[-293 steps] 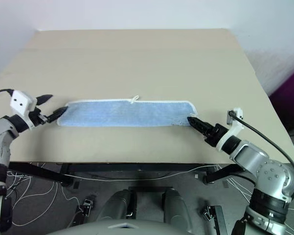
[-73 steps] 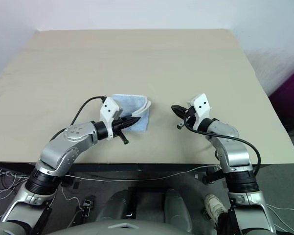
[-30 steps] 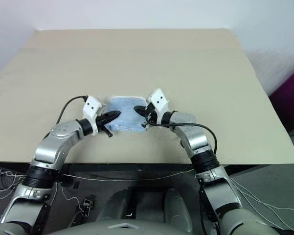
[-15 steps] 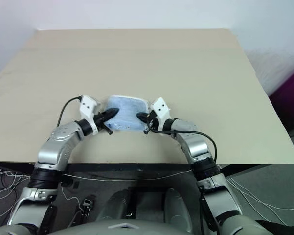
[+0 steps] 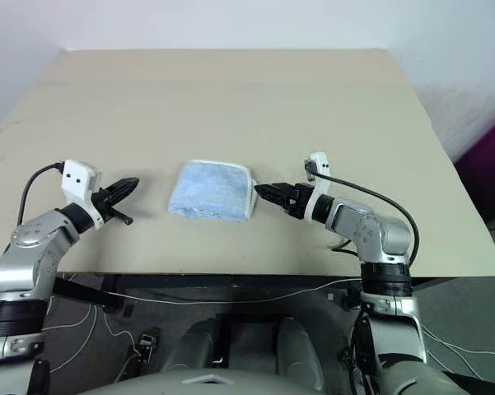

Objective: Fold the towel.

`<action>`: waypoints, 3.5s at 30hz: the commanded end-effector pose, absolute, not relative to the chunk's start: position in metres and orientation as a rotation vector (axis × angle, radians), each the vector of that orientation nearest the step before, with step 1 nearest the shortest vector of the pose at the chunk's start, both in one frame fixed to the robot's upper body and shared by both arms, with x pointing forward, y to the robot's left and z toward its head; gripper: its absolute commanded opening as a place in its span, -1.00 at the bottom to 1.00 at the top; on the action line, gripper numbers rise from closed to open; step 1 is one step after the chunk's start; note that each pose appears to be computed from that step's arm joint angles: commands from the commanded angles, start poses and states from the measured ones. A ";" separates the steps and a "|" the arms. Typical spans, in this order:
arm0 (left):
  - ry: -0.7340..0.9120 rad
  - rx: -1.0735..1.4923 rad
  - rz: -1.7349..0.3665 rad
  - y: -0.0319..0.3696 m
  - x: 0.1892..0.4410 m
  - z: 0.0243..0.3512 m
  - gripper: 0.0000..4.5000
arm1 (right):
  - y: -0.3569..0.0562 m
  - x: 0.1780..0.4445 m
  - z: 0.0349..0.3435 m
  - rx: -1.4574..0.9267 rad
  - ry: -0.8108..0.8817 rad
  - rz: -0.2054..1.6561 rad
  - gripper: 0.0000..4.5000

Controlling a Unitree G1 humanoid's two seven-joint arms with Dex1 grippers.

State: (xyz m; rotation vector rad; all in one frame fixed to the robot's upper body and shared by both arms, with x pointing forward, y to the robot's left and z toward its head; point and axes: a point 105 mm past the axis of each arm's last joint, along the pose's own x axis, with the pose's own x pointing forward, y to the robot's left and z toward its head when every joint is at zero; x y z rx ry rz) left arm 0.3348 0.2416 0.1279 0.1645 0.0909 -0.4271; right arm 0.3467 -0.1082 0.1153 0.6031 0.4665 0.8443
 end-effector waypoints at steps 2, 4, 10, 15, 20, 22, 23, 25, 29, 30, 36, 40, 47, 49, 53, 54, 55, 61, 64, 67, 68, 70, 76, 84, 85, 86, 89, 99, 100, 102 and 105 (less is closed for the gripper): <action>0.033 0.197 -0.439 0.239 0.330 0.142 -1.00 | -0.102 0.346 0.121 0.699 0.512 0.876 0.98; 0.036 0.185 -0.442 0.239 0.328 0.139 -1.00 | -0.096 0.344 0.114 0.709 0.560 0.879 0.98; 0.042 0.165 -0.448 0.237 0.324 0.134 -1.00 | -0.077 0.339 0.102 0.704 0.647 0.909 0.98; 0.041 0.150 -0.461 0.234 0.324 0.133 -1.00 | -0.053 0.338 0.101 0.705 0.686 0.955 0.98; 0.042 0.142 -0.477 0.229 0.323 0.130 -1.00 | -0.026 0.340 0.104 0.709 0.716 1.007 0.98; 0.040 0.138 -0.483 0.226 0.323 0.130 -1.00 | -0.019 0.342 0.103 0.721 0.727 1.007 0.98; 0.038 0.137 -0.486 0.225 0.323 0.130 -1.00 | -0.016 0.344 0.100 0.728 0.736 0.999 0.98; 0.036 0.135 -0.488 0.223 0.322 0.130 -1.00 | -0.014 0.346 0.097 0.738 0.747 0.986 0.98; 0.032 0.131 -0.497 0.221 0.317 0.130 -1.00 | -0.017 0.348 0.095 0.776 0.753 0.967 0.98; 0.032 0.130 -0.494 0.221 0.317 0.129 -1.00 | -0.019 0.348 0.095 0.785 0.750 0.963 0.80; 0.030 0.129 -0.493 0.220 0.317 0.130 -1.00 | -0.024 0.347 0.097 0.811 0.736 0.959 -0.07; 0.031 0.129 -0.504 0.216 0.318 0.129 -1.00 | -0.023 0.345 0.102 0.835 0.718 0.966 -0.65; 0.015 0.150 -0.536 0.207 0.322 0.135 -1.00 | -0.030 0.342 0.115 0.889 0.663 0.966 -0.98; 0.012 0.148 -0.539 0.206 0.322 0.136 -1.00 | -0.042 0.350 0.123 0.907 0.607 0.920 -0.98; 0.008 0.146 -0.548 0.203 0.322 0.136 -1.00 | -0.089 0.372 0.154 1.009 0.405 0.787 -0.98; 0.008 0.145 -0.552 0.202 0.321 0.136 -1.00 | -0.106 0.377 0.162 1.034 0.347 0.740 -0.98; 0.008 0.143 -0.557 0.200 0.322 0.135 -1.00 | -0.126 0.382 0.171 1.053 0.283 0.680 -0.98; 0.011 0.126 -0.605 0.186 0.327 0.131 -1.00 | -0.233 0.395 0.213 1.083 -0.012 0.354 -0.98; 0.003 0.118 -0.648 0.172 0.334 0.132 -1.00 | -0.281 0.394 0.228 1.076 -0.110 0.195 -0.98; -0.008 0.110 -0.685 0.160 0.341 0.134 -1.00 | -0.301 0.392 0.222 1.067 -0.106 0.080 -0.98; -0.011 0.112 -0.697 0.157 0.342 0.134 -1.00 | -0.304 0.392 0.216 1.072 -0.090 0.042 -0.98; -0.018 0.109 -0.725 0.147 0.344 0.134 -1.00 | -0.305 0.386 0.191 1.079 -0.017 -0.047 -0.98; -0.023 0.098 -0.754 0.135 0.343 0.130 -1.00 | -0.307 0.360 0.143 1.121 0.101 -0.256 -0.98; -0.015 0.092 -0.753 0.137 0.341 0.126 -1.00 | -0.318 0.347 0.130 1.129 0.123 -0.406 -0.98; -0.016 0.091 -0.753 0.136 0.341 0.126 -1.00 | -0.321 0.347 0.132 1.129 0.112 -0.412 -0.98; -0.016 0.090 -0.753 0.136 0.341 0.126 -1.00 | -0.324 0.347 0.135 1.127 0.101 -0.418 -0.98; -0.015 0.088 -0.753 0.136 0.340 0.125 -1.00 | -0.335 0.346 0.142 1.122 0.058 -0.446 -0.98; -0.011 0.087 -0.764 0.134 0.341 0.123 -1.00 | -0.332 0.346 0.152 1.107 0.046 -0.372 -0.76; -0.011 0.087 -0.765 0.134 0.341 0.123 -1.00 | -0.330 0.346 0.151 1.110 0.050 -0.364 -0.66; -0.011 0.087 -0.767 0.133 0.340 0.122 -1.00 | -0.328 0.346 0.150 1.107 0.055 -0.361 -0.37; -0.011 0.088 -0.768 0.133 0.340 0.122 -1.00 | -0.328 0.346 0.151 1.111 0.050 -0.356 0.09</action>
